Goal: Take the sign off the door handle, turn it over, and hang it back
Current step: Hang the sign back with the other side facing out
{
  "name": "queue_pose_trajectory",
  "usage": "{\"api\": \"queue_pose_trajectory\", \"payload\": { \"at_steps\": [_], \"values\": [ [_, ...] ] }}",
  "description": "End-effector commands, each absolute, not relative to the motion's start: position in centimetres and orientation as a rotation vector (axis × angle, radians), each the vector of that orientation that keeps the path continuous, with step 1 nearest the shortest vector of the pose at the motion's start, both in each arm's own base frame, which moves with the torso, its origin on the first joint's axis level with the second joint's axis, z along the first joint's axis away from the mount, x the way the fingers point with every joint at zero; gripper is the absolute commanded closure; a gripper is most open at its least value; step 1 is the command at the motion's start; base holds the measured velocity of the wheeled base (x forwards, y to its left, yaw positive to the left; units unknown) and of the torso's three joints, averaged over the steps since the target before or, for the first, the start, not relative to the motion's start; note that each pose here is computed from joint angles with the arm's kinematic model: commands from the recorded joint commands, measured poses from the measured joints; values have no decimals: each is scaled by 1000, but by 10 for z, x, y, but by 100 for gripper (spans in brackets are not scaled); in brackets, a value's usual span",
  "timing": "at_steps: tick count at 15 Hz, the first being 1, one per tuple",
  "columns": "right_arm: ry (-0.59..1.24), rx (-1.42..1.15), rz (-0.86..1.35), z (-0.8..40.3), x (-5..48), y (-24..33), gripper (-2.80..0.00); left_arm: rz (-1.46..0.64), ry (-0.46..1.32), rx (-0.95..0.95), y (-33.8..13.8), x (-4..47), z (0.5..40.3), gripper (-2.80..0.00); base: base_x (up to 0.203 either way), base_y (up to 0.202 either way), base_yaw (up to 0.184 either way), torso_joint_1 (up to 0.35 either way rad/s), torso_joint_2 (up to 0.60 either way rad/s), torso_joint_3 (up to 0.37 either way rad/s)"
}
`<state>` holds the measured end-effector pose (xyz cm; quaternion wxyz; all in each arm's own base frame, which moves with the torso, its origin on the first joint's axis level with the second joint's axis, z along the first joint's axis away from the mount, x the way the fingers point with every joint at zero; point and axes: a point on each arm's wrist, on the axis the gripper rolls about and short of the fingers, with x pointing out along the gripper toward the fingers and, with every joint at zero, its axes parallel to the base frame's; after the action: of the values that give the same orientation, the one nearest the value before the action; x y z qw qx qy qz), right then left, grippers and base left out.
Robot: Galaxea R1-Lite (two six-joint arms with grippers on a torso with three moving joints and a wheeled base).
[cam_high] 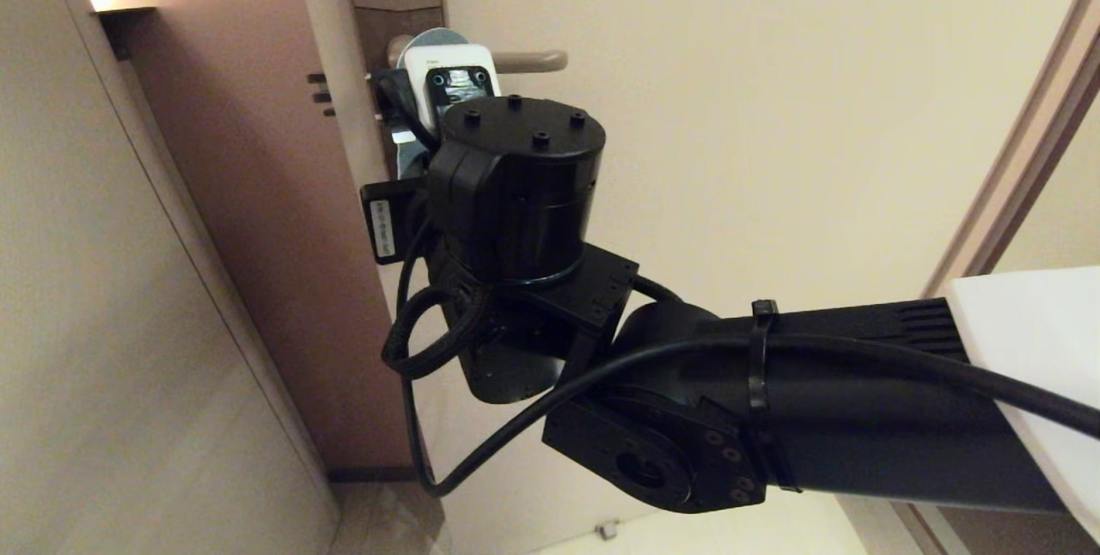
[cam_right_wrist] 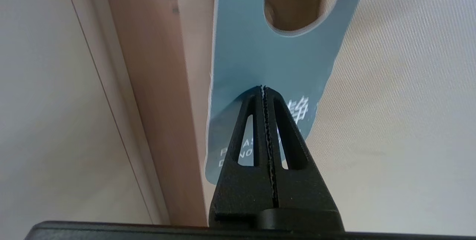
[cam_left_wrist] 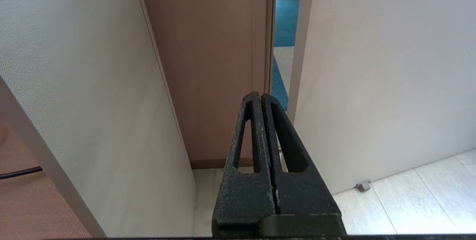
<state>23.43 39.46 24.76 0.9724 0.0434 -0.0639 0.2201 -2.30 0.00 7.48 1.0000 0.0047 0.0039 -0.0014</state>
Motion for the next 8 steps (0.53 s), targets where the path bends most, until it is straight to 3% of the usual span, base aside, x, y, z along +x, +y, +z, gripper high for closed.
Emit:
{"api": "queue_pose_trajectory", "payload": {
  "at_steps": [1,8],
  "values": [
    [-131,89,446,241,236,403,0,-3,9,9,0,-23,75,0,0,0,0,0,0,0],
    [-189,78,442,234,241,415,0,-3,9,9,0,-23,75,0,0,0,0,0,0,0]
  ]
}}
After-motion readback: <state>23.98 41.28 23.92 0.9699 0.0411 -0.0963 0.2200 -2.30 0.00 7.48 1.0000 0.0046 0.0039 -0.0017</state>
